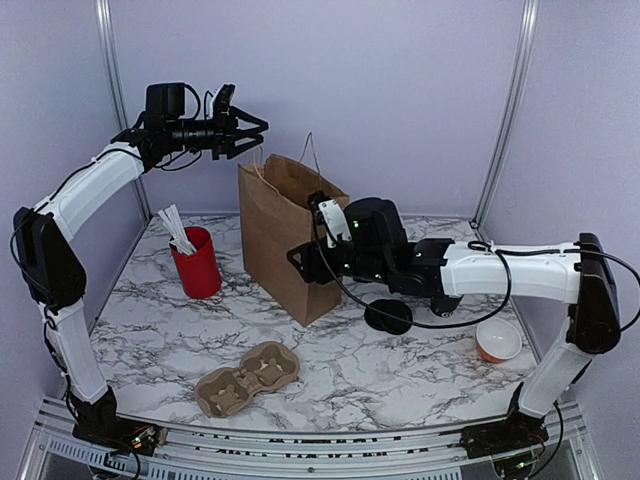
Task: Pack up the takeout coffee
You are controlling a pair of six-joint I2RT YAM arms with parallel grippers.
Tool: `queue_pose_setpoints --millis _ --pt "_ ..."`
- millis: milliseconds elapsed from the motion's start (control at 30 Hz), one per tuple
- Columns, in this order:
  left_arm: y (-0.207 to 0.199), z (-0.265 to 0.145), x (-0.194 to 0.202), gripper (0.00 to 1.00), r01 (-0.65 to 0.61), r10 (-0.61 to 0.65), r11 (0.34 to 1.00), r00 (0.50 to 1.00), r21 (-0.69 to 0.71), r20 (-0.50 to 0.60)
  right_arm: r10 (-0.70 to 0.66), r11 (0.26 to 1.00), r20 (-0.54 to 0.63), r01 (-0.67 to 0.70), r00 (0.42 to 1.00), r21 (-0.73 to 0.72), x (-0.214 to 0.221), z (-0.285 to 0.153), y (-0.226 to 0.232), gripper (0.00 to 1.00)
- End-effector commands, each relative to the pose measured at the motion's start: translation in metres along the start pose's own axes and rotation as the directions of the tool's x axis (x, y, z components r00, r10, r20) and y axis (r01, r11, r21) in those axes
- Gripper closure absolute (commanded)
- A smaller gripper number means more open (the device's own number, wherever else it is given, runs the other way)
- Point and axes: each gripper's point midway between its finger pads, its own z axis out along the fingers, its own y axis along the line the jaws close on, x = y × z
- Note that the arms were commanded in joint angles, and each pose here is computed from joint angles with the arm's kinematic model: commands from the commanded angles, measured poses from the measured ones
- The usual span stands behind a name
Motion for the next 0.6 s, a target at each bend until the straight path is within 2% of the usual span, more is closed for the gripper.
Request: queue_pose_setpoints --millis 0,233,567 --pt "0.024 -0.015 0.006 0.51 -0.011 0.012 0.986 1.000 -0.167 0.002 0.014 0.999 0.071 -0.011 0.997 -0.045 -0.032 0.013 0.019 0.32" --pt "0.041 -0.043 0.002 0.48 -0.040 0.057 0.927 0.998 -0.373 0.034 -0.013 0.997 0.077 0.019 0.997 -0.076 -0.045 0.038 0.037 0.32" --pt "0.048 -0.083 -0.006 0.25 -0.083 0.160 0.808 0.984 -0.583 0.082 -0.042 0.990 0.085 0.053 0.996 -0.127 -0.065 0.064 0.059 0.30"
